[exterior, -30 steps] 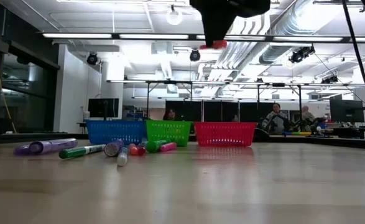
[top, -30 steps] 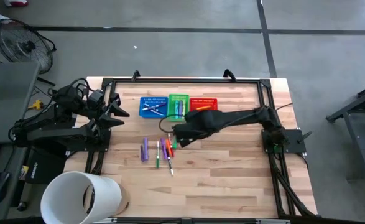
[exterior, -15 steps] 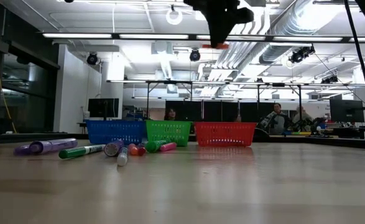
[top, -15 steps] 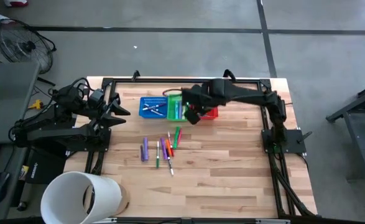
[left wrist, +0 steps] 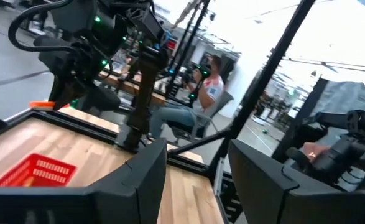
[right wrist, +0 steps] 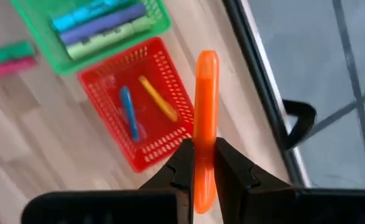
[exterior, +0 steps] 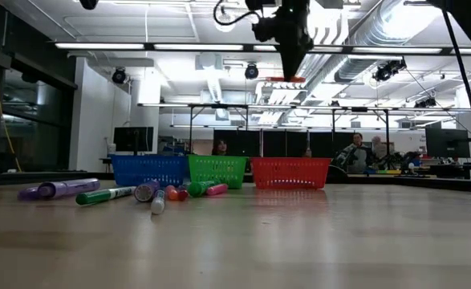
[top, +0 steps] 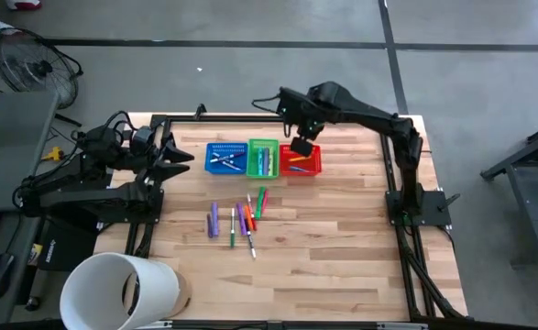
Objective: Pick & Place Markers
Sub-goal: Put the right orange pen into the red bin
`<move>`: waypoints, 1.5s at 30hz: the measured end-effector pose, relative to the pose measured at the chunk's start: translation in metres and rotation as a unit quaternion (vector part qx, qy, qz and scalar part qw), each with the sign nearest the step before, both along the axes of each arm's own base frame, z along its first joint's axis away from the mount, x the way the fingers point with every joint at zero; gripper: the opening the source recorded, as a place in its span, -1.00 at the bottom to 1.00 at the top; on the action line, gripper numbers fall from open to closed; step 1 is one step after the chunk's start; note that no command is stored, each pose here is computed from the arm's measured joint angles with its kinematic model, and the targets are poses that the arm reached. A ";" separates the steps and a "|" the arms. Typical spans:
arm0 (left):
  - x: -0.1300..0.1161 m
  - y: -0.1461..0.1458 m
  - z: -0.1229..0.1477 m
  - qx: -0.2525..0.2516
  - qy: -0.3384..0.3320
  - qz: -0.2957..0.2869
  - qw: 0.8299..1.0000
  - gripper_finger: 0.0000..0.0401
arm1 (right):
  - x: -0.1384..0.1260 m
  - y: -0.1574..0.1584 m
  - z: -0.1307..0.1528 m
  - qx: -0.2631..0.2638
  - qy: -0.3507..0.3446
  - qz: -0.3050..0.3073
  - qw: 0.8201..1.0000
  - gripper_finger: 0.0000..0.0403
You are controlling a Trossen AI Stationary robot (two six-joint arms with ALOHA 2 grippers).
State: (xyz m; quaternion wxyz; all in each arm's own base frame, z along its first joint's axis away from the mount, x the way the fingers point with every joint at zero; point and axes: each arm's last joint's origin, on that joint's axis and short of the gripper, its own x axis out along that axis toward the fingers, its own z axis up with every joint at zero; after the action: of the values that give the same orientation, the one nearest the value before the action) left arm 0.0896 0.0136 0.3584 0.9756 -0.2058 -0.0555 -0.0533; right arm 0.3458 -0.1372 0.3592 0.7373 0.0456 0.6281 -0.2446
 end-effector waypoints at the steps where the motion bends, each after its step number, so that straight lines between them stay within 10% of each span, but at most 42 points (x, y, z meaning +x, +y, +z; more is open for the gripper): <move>1: 0.000 0.000 0.000 0.000 0.000 0.003 1.000 -0.14 | -0.001 -0.004 0.000 0.007 0.001 0.015 1.000 -0.86; 23: 0.000 0.001 0.000 -0.015 0.000 0.019 1.000 -0.14 | 0.015 -0.054 -0.041 0.070 0.011 0.177 0.982 -0.86; 45: 0.000 0.002 0.000 -0.039 0.000 0.023 0.999 -0.14 | 0.026 -0.041 -0.120 0.123 0.040 0.197 0.972 -0.86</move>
State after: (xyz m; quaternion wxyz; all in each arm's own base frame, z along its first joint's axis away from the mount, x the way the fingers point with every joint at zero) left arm 0.0897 0.0152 0.3586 0.9677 -0.2426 -0.0619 -0.0285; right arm 0.3719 -0.1781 0.2391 0.7340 0.0018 0.6790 -0.0173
